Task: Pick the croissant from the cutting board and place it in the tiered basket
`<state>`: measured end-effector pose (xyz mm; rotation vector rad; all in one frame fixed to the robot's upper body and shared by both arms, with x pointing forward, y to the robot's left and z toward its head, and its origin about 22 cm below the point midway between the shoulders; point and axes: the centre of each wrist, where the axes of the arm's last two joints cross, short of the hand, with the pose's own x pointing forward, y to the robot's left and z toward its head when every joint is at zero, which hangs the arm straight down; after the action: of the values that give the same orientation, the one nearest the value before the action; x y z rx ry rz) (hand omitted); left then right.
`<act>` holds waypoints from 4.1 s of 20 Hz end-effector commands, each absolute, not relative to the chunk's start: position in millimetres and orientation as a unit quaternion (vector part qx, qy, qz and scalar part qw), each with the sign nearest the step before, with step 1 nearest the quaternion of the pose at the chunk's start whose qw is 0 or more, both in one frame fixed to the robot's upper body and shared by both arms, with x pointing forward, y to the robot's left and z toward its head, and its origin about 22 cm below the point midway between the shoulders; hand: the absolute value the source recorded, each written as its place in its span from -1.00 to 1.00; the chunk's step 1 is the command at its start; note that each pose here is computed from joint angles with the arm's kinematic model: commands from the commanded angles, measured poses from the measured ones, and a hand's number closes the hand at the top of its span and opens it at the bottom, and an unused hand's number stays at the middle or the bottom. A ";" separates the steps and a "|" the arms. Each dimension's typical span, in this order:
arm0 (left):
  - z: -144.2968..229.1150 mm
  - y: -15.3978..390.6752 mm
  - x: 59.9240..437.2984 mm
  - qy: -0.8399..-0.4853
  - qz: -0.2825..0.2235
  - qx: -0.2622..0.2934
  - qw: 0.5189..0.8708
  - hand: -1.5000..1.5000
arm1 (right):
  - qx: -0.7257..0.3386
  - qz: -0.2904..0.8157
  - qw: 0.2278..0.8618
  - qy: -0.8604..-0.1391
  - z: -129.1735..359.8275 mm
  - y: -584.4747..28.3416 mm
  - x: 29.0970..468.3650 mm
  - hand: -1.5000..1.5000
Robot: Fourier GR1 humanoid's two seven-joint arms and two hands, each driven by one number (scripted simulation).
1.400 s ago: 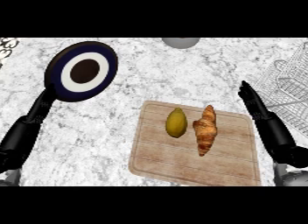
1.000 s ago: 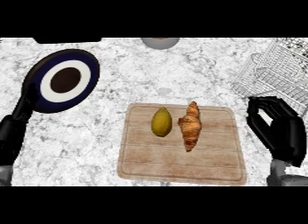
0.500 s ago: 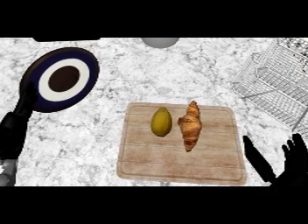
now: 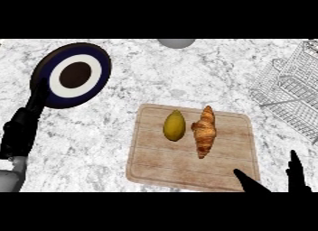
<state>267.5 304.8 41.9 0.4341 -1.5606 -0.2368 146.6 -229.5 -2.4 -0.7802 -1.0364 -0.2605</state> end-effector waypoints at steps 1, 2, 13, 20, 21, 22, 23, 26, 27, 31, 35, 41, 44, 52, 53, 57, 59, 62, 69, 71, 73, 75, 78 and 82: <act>47.2 294.7 274.5 -0.701 -0.113 0.195 0.676 0.00 | -0.366 -0.073 0.820 -0.434 22.1 -227.9 157.1 -1.00; 43.5 299.7 272.3 -0.696 -0.111 0.194 0.682 0.00 | -0.370 -0.077 0.820 -0.429 38.9 -234.5 160.7 -1.00; 33.7 281.8 276.2 -0.692 -0.121 0.176 0.689 0.00 | -0.338 -0.042 0.889 -0.307 91.9 -189.3 218.5 -1.00; 34.7 293.3 278.2 -0.692 -0.111 0.186 0.688 0.00 | -0.340 -0.010 0.902 -0.264 83.6 -176.7 238.9 -1.00; 28.1 288.9 276.3 -0.690 -0.110 0.191 0.689 0.00 | -0.337 -0.008 0.901 -0.275 88.4 -173.4 246.2 -1.00; 23.7 293.7 280.0 -0.682 -0.107 0.198 0.696 0.00 | -0.342 -0.002 0.900 -0.269 87.5 -175.1 244.9 -1.00; 29.5 298.0 272.1 -0.686 -0.109 0.186 0.695 0.00 | -0.346 -0.008 0.901 -0.263 84.3 -176.0 248.6 -1.00; 47.8 296.0 283.7 -0.693 -0.111 0.189 0.687 0.00 | -0.351 0.007 0.896 -0.270 83.5 -164.7 259.2 -1.00; 26.7 292.0 281.1 -0.681 -0.103 0.196 0.698 0.00 | -0.356 0.022 0.896 -0.265 88.1 -170.9 252.3 -1.00; 33.9 299.3 282.6 -0.689 -0.109 0.201 0.688 0.00 | -0.379 0.040 0.891 -0.245 75.7 -165.3 258.5 -1.00; 28.7 286.4 279.4 -0.688 -0.113 0.191 0.691 0.00 | -0.399 0.053 0.880 -0.251 80.2 -159.1 271.5 -1.00; 32.0 297.0 281.4 -0.684 -0.107 0.195 0.695 0.00 | -0.404 0.058 0.881 -0.240 74.1 -156.0 281.8 -1.00; 42.9 286.4 284.5 -0.691 -0.109 0.190 0.689 0.00 | -0.396 0.063 0.885 -0.236 70.8 -154.0 282.8 -1.00; 26.5 292.5 271.4 -0.682 -0.099 0.183 0.701 0.00 | -0.381 0.061 0.899 -0.210 63.5 -162.4 288.2 -1.00; 37.4 301.3 286.0 -0.686 -0.104 0.193 0.694 0.00 | -0.383 0.048 0.898 -0.212 64.5 -164.4 291.9 -1.00; 42.8 300.0 282.6 -0.689 -0.107 0.197 0.689 0.00 | -0.380 0.058 0.898 -0.213 60.9 -156.6 293.9 -1.00; 46.8 299.9 286.3 -0.687 -0.110 0.190 0.692 0.00 | -0.372 0.056 0.904 -0.203 52.5 -153.9 296.8 -1.00; 22.8 291.8 275.1 -0.686 -0.105 0.192 0.694 0.00 | -0.361 0.053 0.909 -0.201 47.7 -150.2 296.7 -1.00; 35.8 298.6 277.7 -0.684 -0.095 0.185 0.699 0.00 | -0.344 0.051 0.917 -0.197 47.2 -147.5 304.6 -1.00; 38.0 298.4 277.4 -0.690 -0.102 0.191 0.691 0.00 | -0.326 0.050 0.923 -0.196 45.9 -145.4 303.0 -1.00; 38.0 292.2 284.6 -0.692 -0.101 0.192 0.689 0.00 | -0.296 0.083 0.935 -0.176 36.2 -145.2 307.4 1.00; 30.0 280.5 279.6 -0.690 -0.112 0.187 0.690 0.00 | -0.313 0.154 0.916 -0.199 55.6 -114.1 315.9 1.00; 26.4 294.2 277.7 -0.686 -0.105 0.195 0.693 0.00 | -0.348 0.175 0.899 -0.198 44.2 -109.4 300.9 1.00; 27.1 290.7 275.3 -0.683 -0.107 0.188 0.698 0.00 | -0.322 0.106 0.913 -0.226 62.4 -121.2 314.1 1.00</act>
<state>281.2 296.7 34.0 0.4264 -1.5289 -0.2380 309.7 -126.7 51.9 -0.6647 -0.6454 0.3569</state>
